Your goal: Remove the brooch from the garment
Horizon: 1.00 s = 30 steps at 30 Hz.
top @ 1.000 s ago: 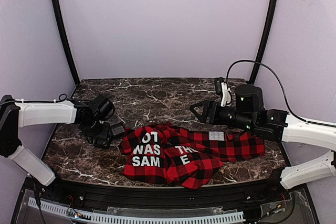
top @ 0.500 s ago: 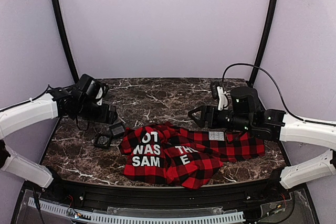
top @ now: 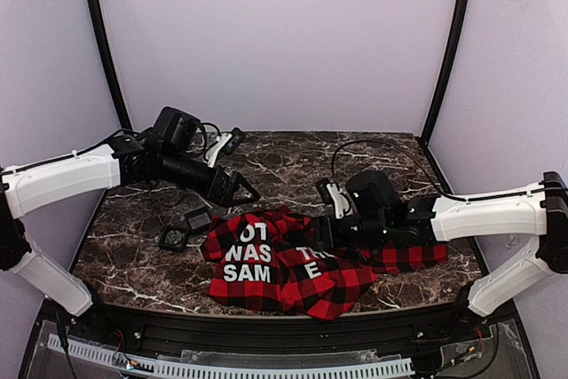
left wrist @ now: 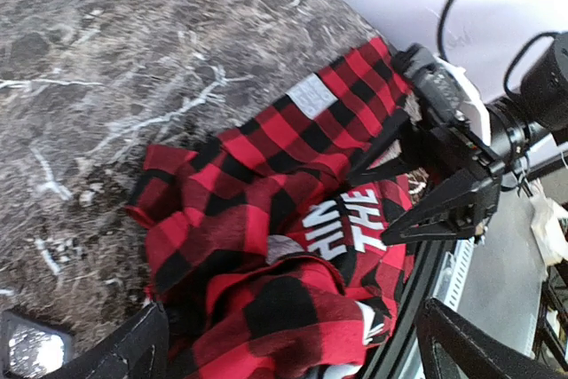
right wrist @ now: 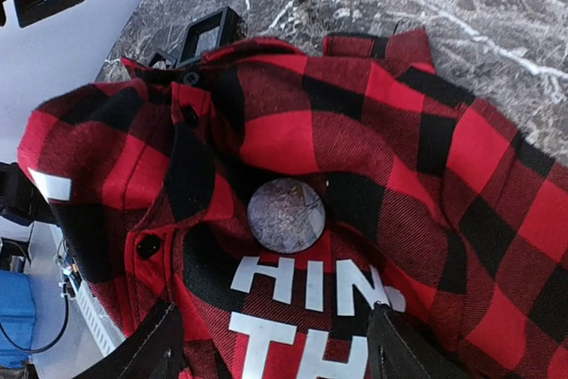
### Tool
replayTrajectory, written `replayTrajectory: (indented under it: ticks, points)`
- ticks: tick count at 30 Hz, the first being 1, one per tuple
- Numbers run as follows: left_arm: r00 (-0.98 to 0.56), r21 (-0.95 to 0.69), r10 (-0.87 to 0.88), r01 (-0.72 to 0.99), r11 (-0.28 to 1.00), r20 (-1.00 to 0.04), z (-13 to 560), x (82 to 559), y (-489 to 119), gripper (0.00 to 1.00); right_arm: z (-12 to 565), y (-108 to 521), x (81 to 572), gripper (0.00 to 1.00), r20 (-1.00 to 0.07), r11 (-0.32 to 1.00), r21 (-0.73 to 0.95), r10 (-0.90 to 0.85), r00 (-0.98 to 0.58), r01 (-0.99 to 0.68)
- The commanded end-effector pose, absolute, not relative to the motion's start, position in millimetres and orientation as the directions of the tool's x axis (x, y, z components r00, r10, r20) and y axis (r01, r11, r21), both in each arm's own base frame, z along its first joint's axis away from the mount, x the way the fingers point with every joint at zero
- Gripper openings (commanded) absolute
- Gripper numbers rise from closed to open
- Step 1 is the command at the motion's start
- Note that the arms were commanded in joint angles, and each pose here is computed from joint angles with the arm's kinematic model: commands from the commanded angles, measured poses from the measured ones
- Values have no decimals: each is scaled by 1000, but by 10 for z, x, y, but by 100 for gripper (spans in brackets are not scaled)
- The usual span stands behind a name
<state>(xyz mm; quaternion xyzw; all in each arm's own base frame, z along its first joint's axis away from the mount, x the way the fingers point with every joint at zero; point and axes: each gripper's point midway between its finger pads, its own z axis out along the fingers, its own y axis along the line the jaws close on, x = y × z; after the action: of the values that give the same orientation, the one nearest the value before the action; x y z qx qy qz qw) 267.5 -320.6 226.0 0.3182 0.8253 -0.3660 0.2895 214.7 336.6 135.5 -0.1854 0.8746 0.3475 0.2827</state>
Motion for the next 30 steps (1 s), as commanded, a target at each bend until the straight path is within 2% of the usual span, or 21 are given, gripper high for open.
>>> replayTrajectory:
  ticks: [1,3,6,8,9,13,19,21,24,30]
  points:
    - [-558,-425,394,822,378,-730,2211,2328,-3563,99,1174,3536,1965,66,-583,646,546,-165,-796,-534]
    - [-564,-432,424,822,370,-709,2088,2262,-3628,98,1071,3570,1885,60,-557,647,549,-189,-809,-529]
    - [-576,-437,460,815,380,-676,1943,2216,-3629,91,964,3605,1726,50,-517,639,564,-221,-827,-524]
    - [-588,-445,481,808,386,-650,1848,2159,-3592,86,923,3627,1561,46,-490,630,574,-247,-836,-522]
    - [-594,-453,486,804,385,-641,1827,2123,-3579,84,903,3624,1497,45,-478,630,579,-253,-841,-518]
    - [-627,-468,510,779,417,-589,1638,1968,-3457,65,774,3566,1217,44,-415,628,609,-269,-869,-485]
    - [-715,-531,476,699,480,-511,1371,1710,-3288,57,757,3533,1068,43,-385,630,620,-274,-881,-467]
    - [-738,-546,465,675,496,-490,1289,1620,-3210,54,868,3518,1121,46,-416,636,606,-258,-872,-478]
    - [-731,-528,441,681,507,-521,1406,1601,-3121,53,1096,3476,1289,57,-488,663,569,-204,-849,-486]
    - [-671,-418,422,725,548,-610,1806,1779,-3034,60,1337,3250,1702,76,-565,775,475,-94,-819,-417]
